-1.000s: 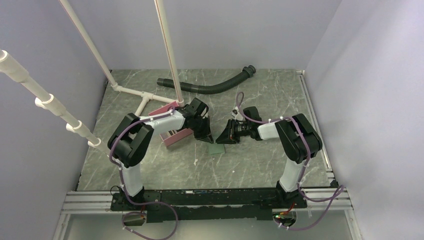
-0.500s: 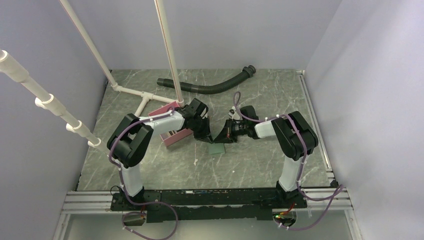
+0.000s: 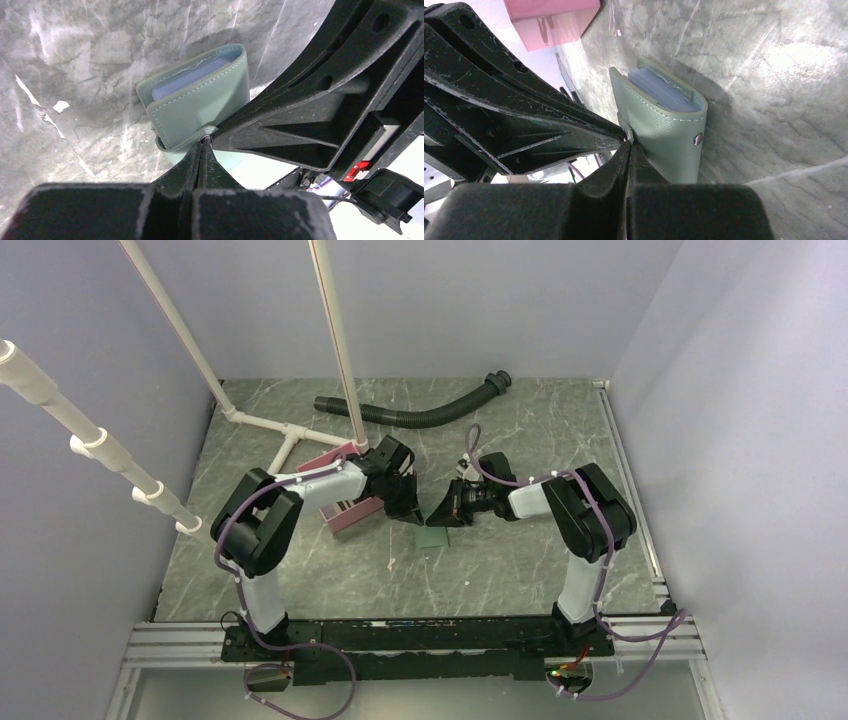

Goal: Put the credit cards into the card holder
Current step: Close the card holder at the center of the board.

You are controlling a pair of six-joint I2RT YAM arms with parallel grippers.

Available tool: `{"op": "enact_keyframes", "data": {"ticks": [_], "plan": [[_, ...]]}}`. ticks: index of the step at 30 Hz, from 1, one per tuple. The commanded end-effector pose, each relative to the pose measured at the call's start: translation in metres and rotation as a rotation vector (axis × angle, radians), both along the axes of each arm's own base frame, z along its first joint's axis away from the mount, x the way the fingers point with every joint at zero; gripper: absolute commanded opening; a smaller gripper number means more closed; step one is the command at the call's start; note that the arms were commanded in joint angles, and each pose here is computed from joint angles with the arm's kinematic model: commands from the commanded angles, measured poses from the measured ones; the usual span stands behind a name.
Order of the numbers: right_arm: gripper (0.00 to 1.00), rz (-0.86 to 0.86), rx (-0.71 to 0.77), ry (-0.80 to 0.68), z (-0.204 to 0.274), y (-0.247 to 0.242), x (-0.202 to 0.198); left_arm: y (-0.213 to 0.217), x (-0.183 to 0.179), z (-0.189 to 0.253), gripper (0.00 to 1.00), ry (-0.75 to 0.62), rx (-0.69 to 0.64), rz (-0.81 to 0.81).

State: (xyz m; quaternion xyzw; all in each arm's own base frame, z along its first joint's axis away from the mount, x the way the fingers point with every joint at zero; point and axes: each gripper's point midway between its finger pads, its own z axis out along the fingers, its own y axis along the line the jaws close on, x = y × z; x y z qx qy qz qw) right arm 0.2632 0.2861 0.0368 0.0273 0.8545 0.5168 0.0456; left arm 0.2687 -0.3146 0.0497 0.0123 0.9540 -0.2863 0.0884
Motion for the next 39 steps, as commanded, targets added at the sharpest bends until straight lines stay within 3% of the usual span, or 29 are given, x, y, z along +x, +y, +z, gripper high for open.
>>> {"op": "enact_keyframes", "data": {"ticks": [1,9,15,19,35,39], "plan": [[0.00,-0.031,-0.076,0.023,-0.018,-0.004,-0.010,-0.001,0.010,0.007,0.00,-0.044,-0.010,0.007],[0.00,-0.030,-0.063,0.017,-0.007,-0.004,-0.011,0.010,0.012,0.007,0.00,-0.065,0.044,0.028],[0.00,-0.041,-0.116,0.017,-0.011,-0.009,-0.012,0.009,0.013,0.011,0.07,-0.076,0.037,0.023],[0.00,-0.063,-0.238,0.033,-0.021,-0.019,-0.012,0.006,0.016,0.011,0.00,-0.074,0.040,0.012],[0.00,-0.067,-0.785,0.046,-0.098,-0.074,-0.035,0.006,0.011,0.015,0.00,-0.092,0.057,-0.010],[0.00,-0.043,-0.847,0.051,-0.111,-0.082,-0.053,0.009,0.011,0.020,0.00,-0.108,0.067,-0.006]]}}
